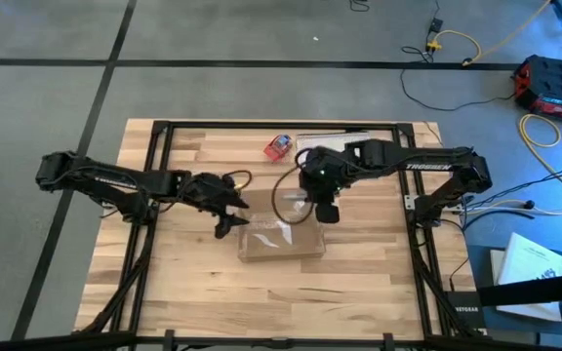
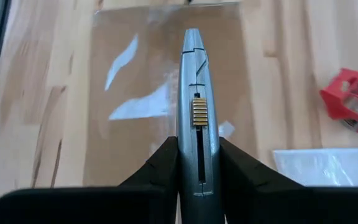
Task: Unpack boxes
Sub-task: Open the box using the silver cutter
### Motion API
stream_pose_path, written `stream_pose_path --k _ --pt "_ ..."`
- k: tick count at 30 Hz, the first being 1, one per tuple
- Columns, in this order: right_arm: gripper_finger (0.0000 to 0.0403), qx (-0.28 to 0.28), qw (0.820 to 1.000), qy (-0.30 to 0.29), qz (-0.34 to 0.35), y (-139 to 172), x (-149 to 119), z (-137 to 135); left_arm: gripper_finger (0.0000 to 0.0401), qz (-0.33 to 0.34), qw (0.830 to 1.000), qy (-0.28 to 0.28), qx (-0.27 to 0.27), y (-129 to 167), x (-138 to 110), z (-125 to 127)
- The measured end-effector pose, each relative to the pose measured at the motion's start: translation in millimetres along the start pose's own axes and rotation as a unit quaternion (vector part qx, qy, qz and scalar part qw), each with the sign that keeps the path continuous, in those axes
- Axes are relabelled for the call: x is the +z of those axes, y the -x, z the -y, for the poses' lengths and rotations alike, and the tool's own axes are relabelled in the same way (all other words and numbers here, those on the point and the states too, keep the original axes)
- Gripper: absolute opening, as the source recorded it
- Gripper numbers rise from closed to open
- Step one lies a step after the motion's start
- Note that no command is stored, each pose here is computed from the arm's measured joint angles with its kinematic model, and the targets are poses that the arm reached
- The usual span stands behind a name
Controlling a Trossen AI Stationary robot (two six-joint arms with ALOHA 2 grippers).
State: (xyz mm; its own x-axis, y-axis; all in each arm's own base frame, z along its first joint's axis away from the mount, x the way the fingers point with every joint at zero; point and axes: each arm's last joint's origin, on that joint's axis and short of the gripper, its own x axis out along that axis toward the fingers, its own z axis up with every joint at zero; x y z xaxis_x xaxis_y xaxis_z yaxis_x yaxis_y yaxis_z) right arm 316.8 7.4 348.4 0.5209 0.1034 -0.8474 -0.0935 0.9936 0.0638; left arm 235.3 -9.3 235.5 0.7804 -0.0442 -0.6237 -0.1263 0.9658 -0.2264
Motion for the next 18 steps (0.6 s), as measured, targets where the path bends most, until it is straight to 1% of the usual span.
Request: stream_pose_path --k 1,3,7,10,13,16,18 --pt "0.0064 0.002 1.0 0.004 -0.001 -1.7 0.5 -2.7 0.0233 -0.013 1.0 -0.005 0.006 2.1 -3.1 -0.3" --pt "0.0064 0.005 1.0 0.005 0.001 -3.7 1.6 -5.4 0.0233 -0.014 1.0 -0.022 0.012 6.0 -3.5 -1.3" --pt "0.0064 0.006 1.0 -0.012 0.005 -3.9 2.5 -7.2 0.0233 -0.013 0.998 -0.057 0.021 7.9 -2.4 -6.5" --pt "0.0064 0.006 1.0 -0.03 0.006 -3.9 2.7 -7.7 0.0235 -0.014 0.997 -0.072 0.029 8.1 -1.5 -11.1" --pt "0.0064 0.004 0.999 -0.046 0.006 -3.9 2.7 -7.6 0.025 -0.021 0.996 -0.078 0.038 10.2 1.5 -14.8" --pt "0.0064 0.002 0.998 -0.06 0.006 -3.9 2.8 -7.4 0.0274 -0.01 0.995 -0.089 0.046 13.7 11.4 -18.4" --pt "0.0064 0.002 0.998 -0.068 0.008 -3.9 3.0 -7.4 0.0291 -0.007 0.995 -0.085 0.055 15.5 17.5 -22.5"
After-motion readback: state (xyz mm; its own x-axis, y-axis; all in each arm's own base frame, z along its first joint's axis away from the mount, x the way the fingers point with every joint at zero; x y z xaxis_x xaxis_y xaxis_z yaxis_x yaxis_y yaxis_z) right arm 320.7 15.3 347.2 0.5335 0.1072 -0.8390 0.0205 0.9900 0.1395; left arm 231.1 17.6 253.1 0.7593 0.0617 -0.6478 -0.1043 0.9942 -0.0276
